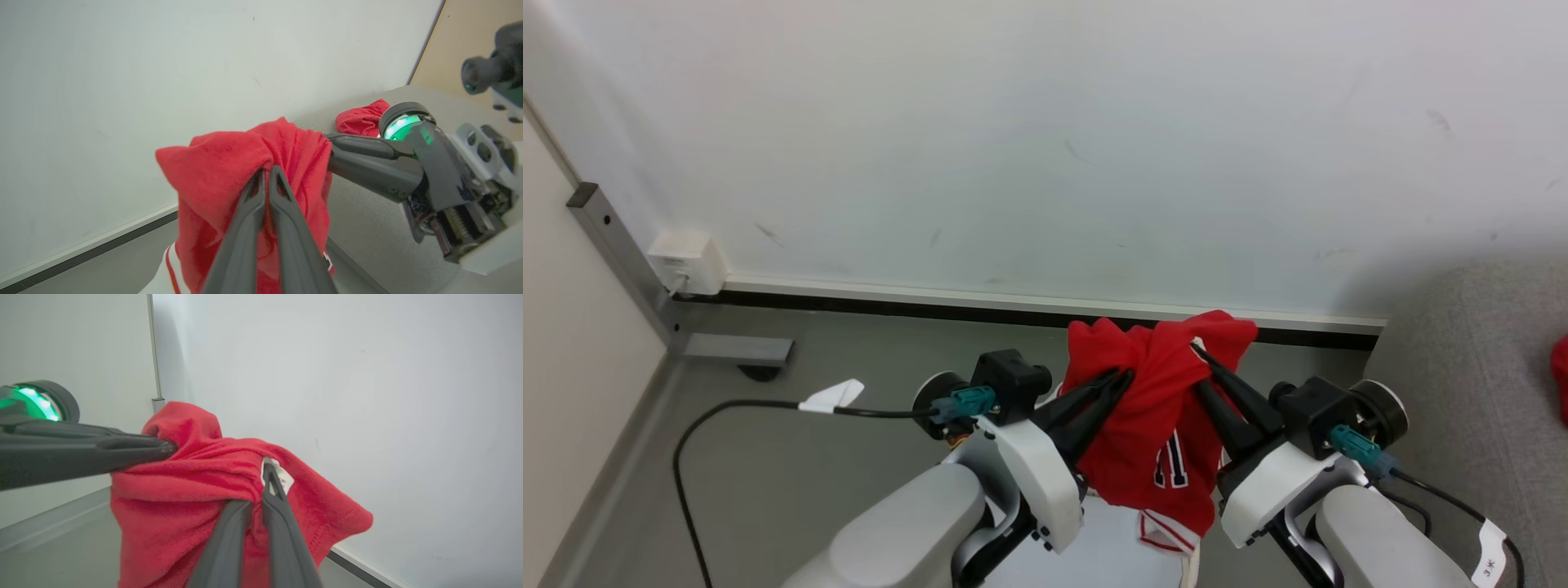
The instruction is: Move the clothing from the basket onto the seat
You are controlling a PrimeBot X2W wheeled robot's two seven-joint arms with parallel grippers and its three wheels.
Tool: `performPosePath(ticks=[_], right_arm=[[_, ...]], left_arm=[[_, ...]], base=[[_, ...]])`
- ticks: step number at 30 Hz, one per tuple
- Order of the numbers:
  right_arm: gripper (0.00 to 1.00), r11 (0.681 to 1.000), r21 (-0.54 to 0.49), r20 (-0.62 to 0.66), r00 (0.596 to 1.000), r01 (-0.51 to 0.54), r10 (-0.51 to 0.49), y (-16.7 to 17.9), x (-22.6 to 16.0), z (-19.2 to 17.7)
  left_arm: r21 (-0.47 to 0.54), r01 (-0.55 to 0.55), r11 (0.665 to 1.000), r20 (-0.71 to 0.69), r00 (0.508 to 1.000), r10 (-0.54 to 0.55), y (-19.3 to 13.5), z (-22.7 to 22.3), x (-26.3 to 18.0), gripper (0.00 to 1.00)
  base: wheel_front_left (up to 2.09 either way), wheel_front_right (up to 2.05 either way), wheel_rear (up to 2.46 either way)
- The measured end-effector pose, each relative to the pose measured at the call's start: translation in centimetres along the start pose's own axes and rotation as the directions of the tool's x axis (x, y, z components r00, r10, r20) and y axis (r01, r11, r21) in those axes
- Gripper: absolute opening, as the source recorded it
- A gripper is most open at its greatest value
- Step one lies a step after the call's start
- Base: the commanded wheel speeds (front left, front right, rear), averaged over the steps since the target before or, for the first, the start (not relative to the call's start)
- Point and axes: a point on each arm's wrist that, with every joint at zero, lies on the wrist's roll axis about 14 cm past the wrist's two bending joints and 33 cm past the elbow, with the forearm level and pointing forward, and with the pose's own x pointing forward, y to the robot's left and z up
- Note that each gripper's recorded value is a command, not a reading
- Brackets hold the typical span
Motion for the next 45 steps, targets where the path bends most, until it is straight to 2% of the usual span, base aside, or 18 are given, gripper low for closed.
performPosePath(ticks=[1,3,4,13,22,30,38,45], right_arm=[[0.0,1.0,0.001,0.011,1.0,0.014,-0.014,-0.5,-0.3,0.3],[0.0,0.999,0.004,0.027,0.999,0.041,-0.041,-1.3,-0.8,0.6],[0.0,0.998,0.003,0.035,0.998,0.055,-0.055,-1.8,-1.1,0.8],[0.0,0.982,-0.017,0.093,0.978,0.191,-0.188,-6.4,-4.0,2.7],[0.0,0.939,-0.052,0.163,0.931,0.34,-0.328,-11.3,-8.0,5.3],[0.0,0.874,-0.08,0.202,0.867,0.479,-0.456,-14.8,-13.0,6.6],[0.0,0.783,-0.092,0.229,0.778,0.615,-0.584,-17.5,-18.9,7.5],[0.0,0.708,-0.084,0.24,0.703,0.702,-0.669,-18.4,-23.0,7.6]], left_arm=[[-0.004,0.003,1.0,0.002,1.0,-0.003,-0.1,0.0,0.1,0.04],[-0.014,0.009,1.0,0.002,1.0,-0.009,-0.4,-0.3,0.3,0.82],[-0.015,0.01,1.0,-0.001,1.0,-0.01,-0.4,-0.4,0.3,1.0],[-0.014,0.091,0.996,0.043,0.995,-0.091,-2.7,0.4,2.0,1.0],[-0.001,0.186,0.983,0.085,0.979,-0.185,-5.4,1.0,3.5,1.0],[0.027,0.278,0.96,0.101,0.955,-0.28,-8.0,0.9,5.2,1.0],[0.033,0.391,0.92,0.123,0.912,-0.392,-11.5,0.8,6.6,1.0],[0.03,0.482,0.876,0.133,0.866,-0.481,-14.1,0.3,7.4,1.0]], base=[[0.0,0.0,0.0],[0.0,0.0,0.0],[0.0,0.0,0.0],[0.0,0.0,0.0],[0.0,0.0,0.0],[0.0,0.0,0.0],[0.0,0.0,0.0],[0.0,0.0,0.0]])
